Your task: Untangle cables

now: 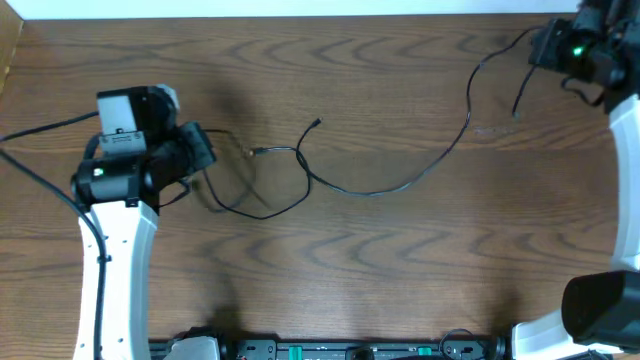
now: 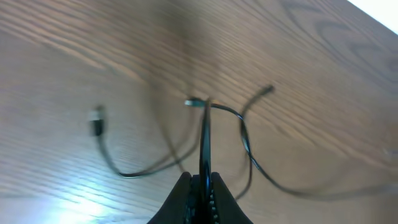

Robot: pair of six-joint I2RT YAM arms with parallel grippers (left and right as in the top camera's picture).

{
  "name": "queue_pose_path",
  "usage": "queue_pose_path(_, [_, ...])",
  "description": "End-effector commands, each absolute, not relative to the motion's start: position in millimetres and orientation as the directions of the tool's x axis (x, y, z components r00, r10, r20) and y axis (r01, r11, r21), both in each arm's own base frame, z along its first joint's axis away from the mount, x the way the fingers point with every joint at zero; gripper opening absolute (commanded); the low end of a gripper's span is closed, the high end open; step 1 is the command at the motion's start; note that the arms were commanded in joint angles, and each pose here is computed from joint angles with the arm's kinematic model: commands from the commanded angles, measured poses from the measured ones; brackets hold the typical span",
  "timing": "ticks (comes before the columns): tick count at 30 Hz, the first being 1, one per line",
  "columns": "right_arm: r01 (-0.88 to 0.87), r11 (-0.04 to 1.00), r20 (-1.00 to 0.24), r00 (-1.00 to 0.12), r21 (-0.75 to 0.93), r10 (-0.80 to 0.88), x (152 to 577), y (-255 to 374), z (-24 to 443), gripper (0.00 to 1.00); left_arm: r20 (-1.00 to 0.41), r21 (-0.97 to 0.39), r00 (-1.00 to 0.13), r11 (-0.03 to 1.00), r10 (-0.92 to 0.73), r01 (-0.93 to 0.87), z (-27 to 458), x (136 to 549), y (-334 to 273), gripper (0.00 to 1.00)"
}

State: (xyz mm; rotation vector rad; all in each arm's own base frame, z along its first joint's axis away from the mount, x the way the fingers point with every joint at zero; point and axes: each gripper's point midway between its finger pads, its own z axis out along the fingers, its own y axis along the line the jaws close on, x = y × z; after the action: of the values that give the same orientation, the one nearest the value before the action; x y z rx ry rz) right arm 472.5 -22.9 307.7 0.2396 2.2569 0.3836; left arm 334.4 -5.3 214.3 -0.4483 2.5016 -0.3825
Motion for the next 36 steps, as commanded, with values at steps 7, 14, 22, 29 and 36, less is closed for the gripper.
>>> queue_pose_path(7, [-0.023,0.897,-0.857,-0.307,0.441,0.413,419.7,-76.6,493.4,0.01,-0.487,-0.292,-0.792,0.923,-0.368,-0.249,208.7,339.3,0.8,0.08])
queue_pose_path(14, [0.110,0.907,-0.897,-0.139,0.407,0.419,362.6,-131.4,541.5,0.01,-0.528,-0.045,-0.701,0.840,-0.479,-0.540,185.7,343.5,65.3,0.07])
queue_pose_path(22, [0.246,0.887,-0.899,-0.106,0.390,0.425,345.9,-164.7,536.5,0.01,-0.531,0.065,-0.645,0.732,-0.550,-0.678,156.1,350.2,92.0,0.07])
queue_pose_path(29, [0.269,0.886,-0.899,-0.123,0.377,0.420,349.5,-170.6,529.1,0.01,-0.620,0.075,-0.563,0.673,-0.546,-0.736,157.8,370.7,123.4,0.08])
queue_pose_path(36, [0.323,0.877,-0.908,-0.103,0.356,0.406,361.8,-188.6,524.6,0.01,-0.531,-0.036,-0.691,0.827,-0.491,-0.561,146.7,386.0,72.6,0.08])
